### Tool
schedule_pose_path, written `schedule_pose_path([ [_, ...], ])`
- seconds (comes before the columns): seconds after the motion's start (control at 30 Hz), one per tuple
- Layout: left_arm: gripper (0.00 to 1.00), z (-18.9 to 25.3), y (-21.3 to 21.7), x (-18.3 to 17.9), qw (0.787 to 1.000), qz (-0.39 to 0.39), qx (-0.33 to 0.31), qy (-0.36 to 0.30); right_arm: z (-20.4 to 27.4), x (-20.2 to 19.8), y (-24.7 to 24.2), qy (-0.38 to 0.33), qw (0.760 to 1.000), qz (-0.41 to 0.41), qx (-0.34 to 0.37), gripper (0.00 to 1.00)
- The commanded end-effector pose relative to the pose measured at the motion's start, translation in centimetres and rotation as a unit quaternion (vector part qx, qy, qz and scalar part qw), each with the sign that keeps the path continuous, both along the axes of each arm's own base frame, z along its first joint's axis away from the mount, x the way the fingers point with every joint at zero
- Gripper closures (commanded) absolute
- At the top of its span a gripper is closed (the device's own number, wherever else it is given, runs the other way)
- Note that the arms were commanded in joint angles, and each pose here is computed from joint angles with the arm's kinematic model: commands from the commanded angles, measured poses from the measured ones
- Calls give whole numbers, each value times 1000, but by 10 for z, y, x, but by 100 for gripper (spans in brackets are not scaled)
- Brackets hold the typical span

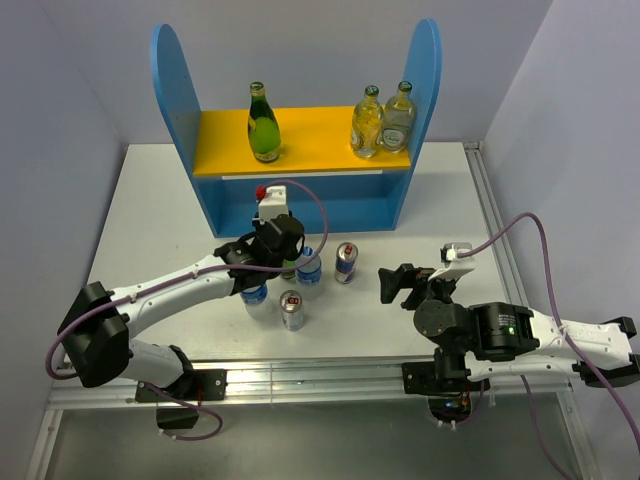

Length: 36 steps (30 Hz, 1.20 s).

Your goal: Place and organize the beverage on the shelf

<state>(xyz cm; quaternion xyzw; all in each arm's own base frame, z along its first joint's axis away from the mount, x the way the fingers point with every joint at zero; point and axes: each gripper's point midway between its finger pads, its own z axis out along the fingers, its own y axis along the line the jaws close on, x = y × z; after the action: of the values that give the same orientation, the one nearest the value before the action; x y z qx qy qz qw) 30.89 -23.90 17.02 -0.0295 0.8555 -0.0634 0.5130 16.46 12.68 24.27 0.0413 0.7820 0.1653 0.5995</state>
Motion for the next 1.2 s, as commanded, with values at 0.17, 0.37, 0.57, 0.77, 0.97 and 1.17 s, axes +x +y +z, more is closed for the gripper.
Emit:
schedule_pose_path([
  [0.17,100,41,15,-4,1000,12,-1,-28,6,3,-5,-12,1000,-17,11,0],
  [0.37,100,91,28,-7,998,18,-7,-59,8,3,-5,-13,1000,-16,14,0],
  [0.57,100,142,41,-8,995,26,-9,-100,8,3,-6,-13,1000,-16,18,1],
  [0.77,100,217,61,-11,988,42,-16,-149,9,3,-7,-15,1000,-16,19,1],
  [0.97,100,282,88,-15,979,60,-5,-193,10,3,-8,-16,999,-15,23,1],
  [1.17,100,340,112,-15,966,86,-15,-242,9,2,-7,-15,1000,-14,23,1],
])
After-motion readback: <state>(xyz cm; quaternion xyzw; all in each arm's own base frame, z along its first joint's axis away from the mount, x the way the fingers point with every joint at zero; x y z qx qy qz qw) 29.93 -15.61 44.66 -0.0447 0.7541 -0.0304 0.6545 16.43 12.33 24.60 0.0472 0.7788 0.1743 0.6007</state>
